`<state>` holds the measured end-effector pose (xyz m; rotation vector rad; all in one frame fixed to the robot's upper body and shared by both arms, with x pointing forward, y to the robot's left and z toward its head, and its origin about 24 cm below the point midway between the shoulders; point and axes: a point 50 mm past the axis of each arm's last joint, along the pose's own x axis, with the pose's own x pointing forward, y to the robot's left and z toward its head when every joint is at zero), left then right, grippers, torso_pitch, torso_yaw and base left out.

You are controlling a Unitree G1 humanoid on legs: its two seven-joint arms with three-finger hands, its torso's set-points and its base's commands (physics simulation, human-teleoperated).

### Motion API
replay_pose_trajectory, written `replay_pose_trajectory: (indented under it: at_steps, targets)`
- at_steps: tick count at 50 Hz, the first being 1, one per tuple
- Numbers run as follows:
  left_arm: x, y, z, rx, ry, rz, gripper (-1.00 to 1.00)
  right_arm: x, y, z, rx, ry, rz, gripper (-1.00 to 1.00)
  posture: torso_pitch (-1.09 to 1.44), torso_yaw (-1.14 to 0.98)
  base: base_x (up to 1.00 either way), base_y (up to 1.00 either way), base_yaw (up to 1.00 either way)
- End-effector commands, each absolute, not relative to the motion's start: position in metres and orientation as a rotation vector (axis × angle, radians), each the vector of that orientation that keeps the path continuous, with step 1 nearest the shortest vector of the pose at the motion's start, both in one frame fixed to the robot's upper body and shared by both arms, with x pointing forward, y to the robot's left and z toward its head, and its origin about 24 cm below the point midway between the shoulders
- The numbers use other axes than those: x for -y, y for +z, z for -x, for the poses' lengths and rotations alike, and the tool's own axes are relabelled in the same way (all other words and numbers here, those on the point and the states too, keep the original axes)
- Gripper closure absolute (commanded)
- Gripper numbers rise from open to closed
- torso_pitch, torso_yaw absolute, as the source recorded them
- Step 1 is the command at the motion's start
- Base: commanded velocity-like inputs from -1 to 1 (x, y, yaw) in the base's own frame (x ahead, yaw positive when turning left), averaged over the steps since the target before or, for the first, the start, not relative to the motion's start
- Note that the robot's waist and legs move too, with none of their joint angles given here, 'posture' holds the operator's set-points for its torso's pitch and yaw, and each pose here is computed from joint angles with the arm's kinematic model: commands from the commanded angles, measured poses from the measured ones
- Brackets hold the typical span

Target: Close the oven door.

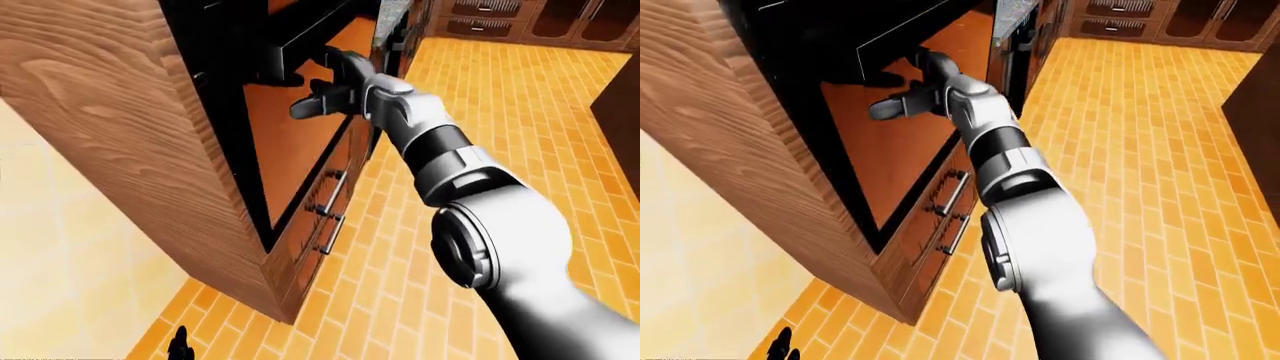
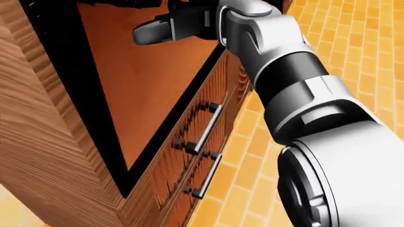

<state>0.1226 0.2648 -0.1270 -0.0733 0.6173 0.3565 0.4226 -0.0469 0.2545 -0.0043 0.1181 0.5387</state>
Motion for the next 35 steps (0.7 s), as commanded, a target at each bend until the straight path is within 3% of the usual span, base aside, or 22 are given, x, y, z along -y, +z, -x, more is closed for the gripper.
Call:
replay_pose_trajectory:
  at_steps: [1,19,35]
  targets:
    - [-0.272,-0.121,-0.128,-0.575,0.37,0.054,-1.0,0.035,0.292,-0.417,0.027,0.595,0.033,-1.0,0.0,0.0,0.0,0.0,0.0]
    - [-0.274,-0.121,-0.126,-0.574,0.375,0.056,-1.0,-0.024,0.273,-0.398,-0.011,0.76,0.278,-1.0,0.0,0.0,0.0,0.0,0.0]
    - [-0.273,-0.121,-0.126,-0.574,0.375,0.06,-1.0,-0.058,0.264,-0.383,-0.013,0.852,0.339,-1.0,0.0,0.0,0.0,0.0,0.0]
